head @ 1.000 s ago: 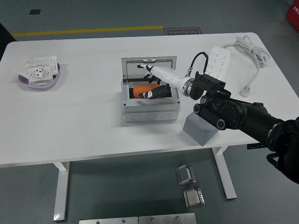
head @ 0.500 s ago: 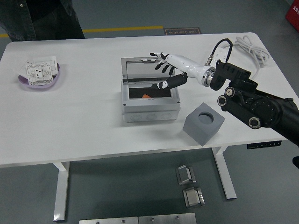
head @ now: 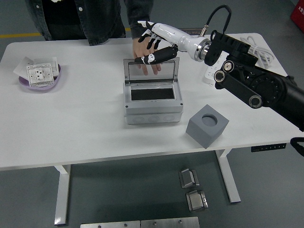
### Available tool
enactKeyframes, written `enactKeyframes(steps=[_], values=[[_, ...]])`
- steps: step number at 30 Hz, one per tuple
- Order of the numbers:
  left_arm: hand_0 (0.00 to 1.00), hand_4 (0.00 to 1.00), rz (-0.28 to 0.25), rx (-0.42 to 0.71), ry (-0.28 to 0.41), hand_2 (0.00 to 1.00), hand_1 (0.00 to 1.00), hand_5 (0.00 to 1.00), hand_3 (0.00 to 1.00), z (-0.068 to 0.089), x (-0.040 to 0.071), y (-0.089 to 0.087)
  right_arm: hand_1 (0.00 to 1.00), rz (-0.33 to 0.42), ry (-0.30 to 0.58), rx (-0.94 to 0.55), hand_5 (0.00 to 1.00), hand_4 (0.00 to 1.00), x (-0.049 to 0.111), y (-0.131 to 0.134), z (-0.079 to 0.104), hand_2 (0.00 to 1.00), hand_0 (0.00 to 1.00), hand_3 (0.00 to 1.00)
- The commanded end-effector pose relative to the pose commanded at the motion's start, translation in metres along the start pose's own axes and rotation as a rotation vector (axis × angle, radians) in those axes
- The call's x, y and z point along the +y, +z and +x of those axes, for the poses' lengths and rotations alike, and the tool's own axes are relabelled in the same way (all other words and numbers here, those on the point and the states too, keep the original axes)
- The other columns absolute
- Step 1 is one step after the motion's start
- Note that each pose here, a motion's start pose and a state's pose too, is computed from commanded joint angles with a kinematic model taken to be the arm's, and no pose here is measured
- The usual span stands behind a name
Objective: Pick up the cylinder from the cube,place it in the box,flap close box
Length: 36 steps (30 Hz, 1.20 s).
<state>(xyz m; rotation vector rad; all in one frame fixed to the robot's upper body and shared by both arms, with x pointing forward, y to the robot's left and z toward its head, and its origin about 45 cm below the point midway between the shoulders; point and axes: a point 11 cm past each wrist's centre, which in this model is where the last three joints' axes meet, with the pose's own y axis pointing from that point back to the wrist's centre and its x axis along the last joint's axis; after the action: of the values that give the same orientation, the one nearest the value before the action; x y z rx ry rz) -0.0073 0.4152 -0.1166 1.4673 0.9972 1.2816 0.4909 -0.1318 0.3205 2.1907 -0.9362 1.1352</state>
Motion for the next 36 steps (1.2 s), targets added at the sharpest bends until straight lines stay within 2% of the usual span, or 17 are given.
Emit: enactKeyframes(steps=[4,8,9,14,15,17,28,36], values=[[0.665,0.608,-0.006,-0.002,0.005,0.573,0.668,0.275,0.604,0.003,0.000,0.004,0.560,-0.021,-0.008,-0.019,0.505,0.894,-0.005,0.008,-0.002,0.711,0.481,0.977],[0.665,0.608,-0.017,-0.007,0.013,0.573,0.668,0.275,0.604,0.009,0.001,0.012,0.560,-0.075,-0.012,-0.043,0.505,0.894,-0.005,0.028,-0.005,0.711,0.481,0.977],[0.665,0.607,-0.020,-0.008,0.015,0.572,0.668,0.274,0.604,0.010,0.001,0.014,0.619,-0.089,-0.012,-0.047,0.530,0.897,-0.004,0.034,-0.007,0.712,0.649,0.951],[0.665,0.607,-0.037,-0.014,0.023,0.572,0.668,0.274,0.604,0.015,0.002,0.024,0.619,-0.174,-0.009,-0.059,0.530,0.897,0.005,0.066,-0.012,0.712,0.649,0.951],[0.665,0.607,-0.038,-0.015,0.024,0.572,0.668,0.273,0.603,0.015,0.002,0.025,0.645,-0.188,-0.008,-0.061,0.542,0.897,0.007,0.071,-0.013,0.710,0.725,0.926],[0.665,0.607,-0.038,-0.017,0.025,0.572,0.668,0.273,0.603,0.016,0.003,0.025,0.645,-0.206,-0.007,-0.063,0.542,0.897,0.010,0.079,-0.014,0.710,0.725,0.926],[0.665,0.607,-0.042,-0.022,0.026,0.572,0.668,0.275,0.603,0.017,0.003,0.029,0.637,-0.200,-0.019,-0.058,0.562,0.897,0.007,0.078,-0.028,0.692,0.718,0.895],[0.665,0.607,-0.032,-0.020,0.019,0.572,0.668,0.275,0.603,0.012,0.002,0.022,0.637,-0.166,-0.063,-0.018,0.569,0.898,0.007,0.070,-0.045,0.690,0.711,0.892]])
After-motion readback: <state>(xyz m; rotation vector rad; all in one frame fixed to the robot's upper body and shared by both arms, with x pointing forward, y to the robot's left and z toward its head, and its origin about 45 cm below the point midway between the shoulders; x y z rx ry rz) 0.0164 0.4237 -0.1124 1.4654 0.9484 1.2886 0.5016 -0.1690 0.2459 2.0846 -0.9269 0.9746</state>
